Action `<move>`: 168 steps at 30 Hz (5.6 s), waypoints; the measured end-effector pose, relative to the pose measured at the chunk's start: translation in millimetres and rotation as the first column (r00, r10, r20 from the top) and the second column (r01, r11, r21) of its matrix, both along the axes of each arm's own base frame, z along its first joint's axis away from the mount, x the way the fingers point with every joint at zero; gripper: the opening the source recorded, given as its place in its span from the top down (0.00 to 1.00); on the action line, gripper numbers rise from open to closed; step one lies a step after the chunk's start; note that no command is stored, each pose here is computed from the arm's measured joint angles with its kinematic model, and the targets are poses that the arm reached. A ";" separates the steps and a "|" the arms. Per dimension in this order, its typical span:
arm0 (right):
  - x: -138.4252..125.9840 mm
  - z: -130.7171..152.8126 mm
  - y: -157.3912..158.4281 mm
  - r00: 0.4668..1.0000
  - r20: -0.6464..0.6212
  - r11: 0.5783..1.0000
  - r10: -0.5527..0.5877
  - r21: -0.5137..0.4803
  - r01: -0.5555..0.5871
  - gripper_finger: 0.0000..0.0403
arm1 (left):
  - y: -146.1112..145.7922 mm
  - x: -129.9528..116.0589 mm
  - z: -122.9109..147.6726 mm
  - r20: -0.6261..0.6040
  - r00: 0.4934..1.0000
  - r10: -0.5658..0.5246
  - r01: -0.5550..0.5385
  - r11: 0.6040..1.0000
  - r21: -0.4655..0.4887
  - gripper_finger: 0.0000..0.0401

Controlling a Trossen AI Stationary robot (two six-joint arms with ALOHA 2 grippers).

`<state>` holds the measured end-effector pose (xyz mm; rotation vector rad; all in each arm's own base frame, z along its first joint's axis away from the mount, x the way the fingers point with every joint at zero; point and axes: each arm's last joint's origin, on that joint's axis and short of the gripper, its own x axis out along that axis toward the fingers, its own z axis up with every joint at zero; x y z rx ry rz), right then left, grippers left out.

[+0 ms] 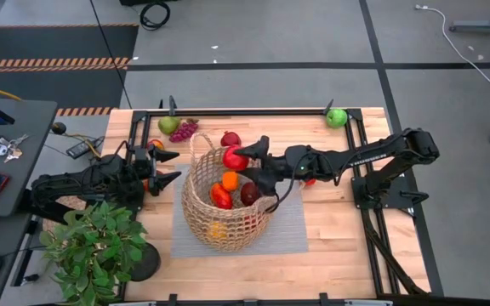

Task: Build produce basket
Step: Put the red apple into the brown woven basket

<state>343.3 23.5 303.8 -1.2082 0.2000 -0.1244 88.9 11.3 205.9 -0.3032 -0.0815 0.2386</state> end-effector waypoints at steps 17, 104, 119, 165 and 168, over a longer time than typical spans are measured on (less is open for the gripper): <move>-0.6 -0.2 4.8 0.999 -0.044 0.980 0.004 -0.199 -0.013 0.13 | 0.0 0.0 0.0 0.000 1.000 0.000 0.000 1.000 0.000 0.03; 111.9 -28.9 -53.7 0.838 -0.516 0.300 0.179 0.840 0.453 0.13 | 0.1 1.3 -0.8 -0.013 1.000 0.000 0.000 1.000 -0.001 0.03; 127.6 -63.3 -61.4 0.823 -0.567 0.384 0.037 0.769 0.512 0.13 | 0.2 2.7 -1.6 -0.022 1.000 0.001 -0.001 1.000 -0.002 0.03; 23.1 80.9 -61.9 0.876 -0.459 0.352 -0.150 0.803 0.481 0.07 | 0.2 2.7 -1.3 -0.020 1.000 0.000 0.000 1.000 -0.002 0.03; 6.6 88.5 -73.0 0.844 -0.468 0.352 -0.262 0.767 0.535 0.08 | 0.2 2.7 -1.3 -0.020 1.000 0.000 0.000 1.000 -0.001 0.03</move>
